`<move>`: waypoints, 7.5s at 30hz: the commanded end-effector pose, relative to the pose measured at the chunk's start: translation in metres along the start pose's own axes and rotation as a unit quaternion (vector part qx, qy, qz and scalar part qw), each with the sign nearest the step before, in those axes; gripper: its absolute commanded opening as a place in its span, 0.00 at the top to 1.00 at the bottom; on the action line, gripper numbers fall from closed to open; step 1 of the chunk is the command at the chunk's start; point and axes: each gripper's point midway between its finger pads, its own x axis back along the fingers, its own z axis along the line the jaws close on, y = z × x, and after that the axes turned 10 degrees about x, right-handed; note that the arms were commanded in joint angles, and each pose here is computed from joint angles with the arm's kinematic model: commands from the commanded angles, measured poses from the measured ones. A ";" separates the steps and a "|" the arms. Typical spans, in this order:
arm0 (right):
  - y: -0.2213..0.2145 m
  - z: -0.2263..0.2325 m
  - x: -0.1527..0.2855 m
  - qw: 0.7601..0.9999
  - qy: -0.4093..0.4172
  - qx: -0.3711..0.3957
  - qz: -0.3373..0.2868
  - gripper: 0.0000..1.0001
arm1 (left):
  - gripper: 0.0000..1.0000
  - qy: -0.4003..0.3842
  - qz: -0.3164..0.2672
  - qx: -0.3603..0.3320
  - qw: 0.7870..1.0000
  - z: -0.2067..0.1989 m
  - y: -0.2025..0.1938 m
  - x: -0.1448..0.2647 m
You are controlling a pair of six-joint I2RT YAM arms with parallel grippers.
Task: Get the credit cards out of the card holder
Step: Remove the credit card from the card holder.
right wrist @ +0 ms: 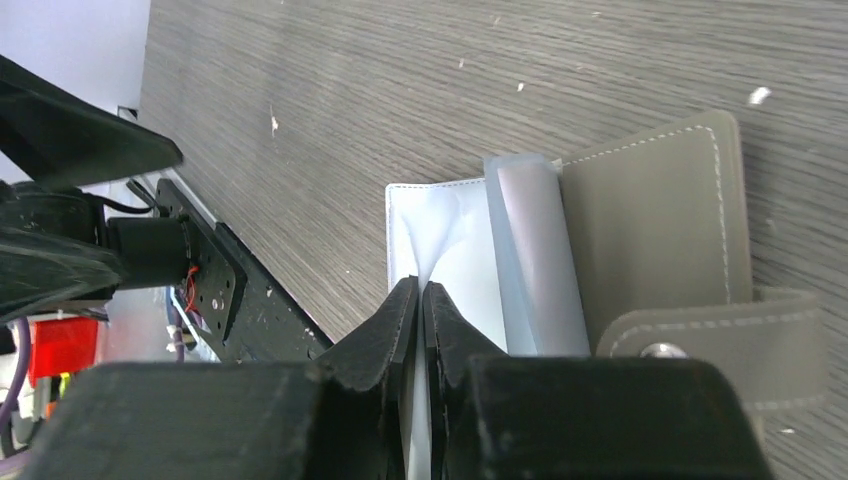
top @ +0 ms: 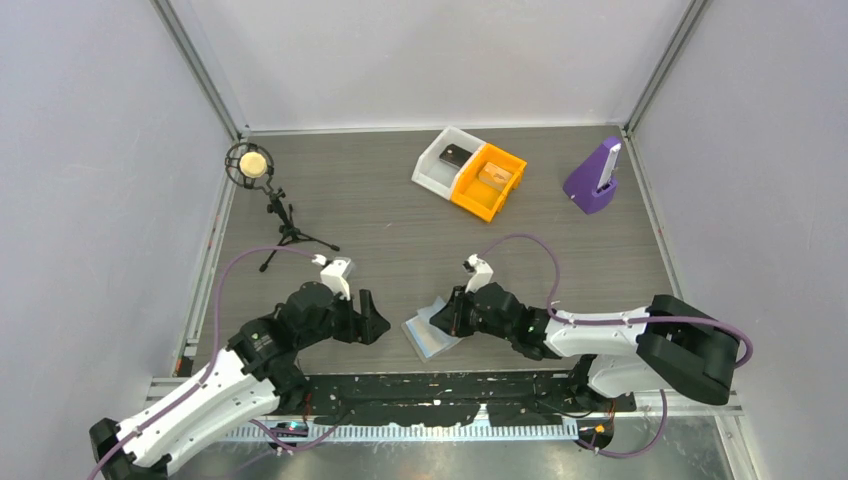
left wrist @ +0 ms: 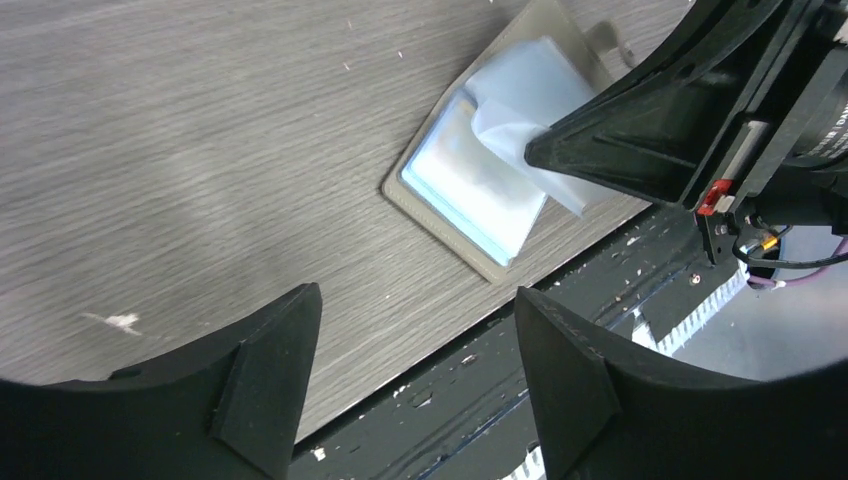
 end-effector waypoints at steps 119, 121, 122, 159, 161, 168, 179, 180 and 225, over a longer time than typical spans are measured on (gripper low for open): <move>-0.015 0.004 -0.028 0.959 -0.164 0.230 0.033 0.27 | 0.66 0.063 0.001 0.097 0.993 0.030 0.016 -0.056; -0.019 0.001 -0.029 0.958 -0.167 0.231 0.038 0.27 | 0.65 0.061 0.001 0.096 0.993 0.029 0.015 -0.055; -0.021 -0.001 -0.030 0.957 -0.169 0.232 0.041 0.27 | 0.66 0.060 0.001 0.096 0.994 0.029 0.015 -0.055; -0.002 0.009 -0.015 0.993 -0.055 0.097 -0.044 0.71 | 0.76 -0.078 0.087 0.127 0.985 -0.018 -0.007 -0.092; 0.001 0.010 -0.013 0.993 -0.049 0.091 -0.049 0.71 | 0.76 -0.089 0.093 0.130 0.983 -0.024 -0.006 -0.097; 0.005 0.014 -0.006 0.994 -0.035 0.084 -0.058 0.71 | 0.77 -0.119 0.118 0.139 0.976 -0.044 -0.008 -0.109; 0.010 0.014 0.003 0.995 -0.035 0.077 -0.058 0.59 | 0.77 -0.142 0.131 0.130 0.973 -0.066 -0.008 -0.120; 0.016 0.015 0.006 0.994 -0.040 0.073 -0.067 0.52 | 0.77 -0.143 0.131 0.131 0.972 -0.067 -0.008 -0.121; -0.013 -0.005 0.003 0.982 -0.144 0.123 -0.019 0.36 | 0.73 -0.023 0.029 0.132 0.991 -0.032 0.040 -0.091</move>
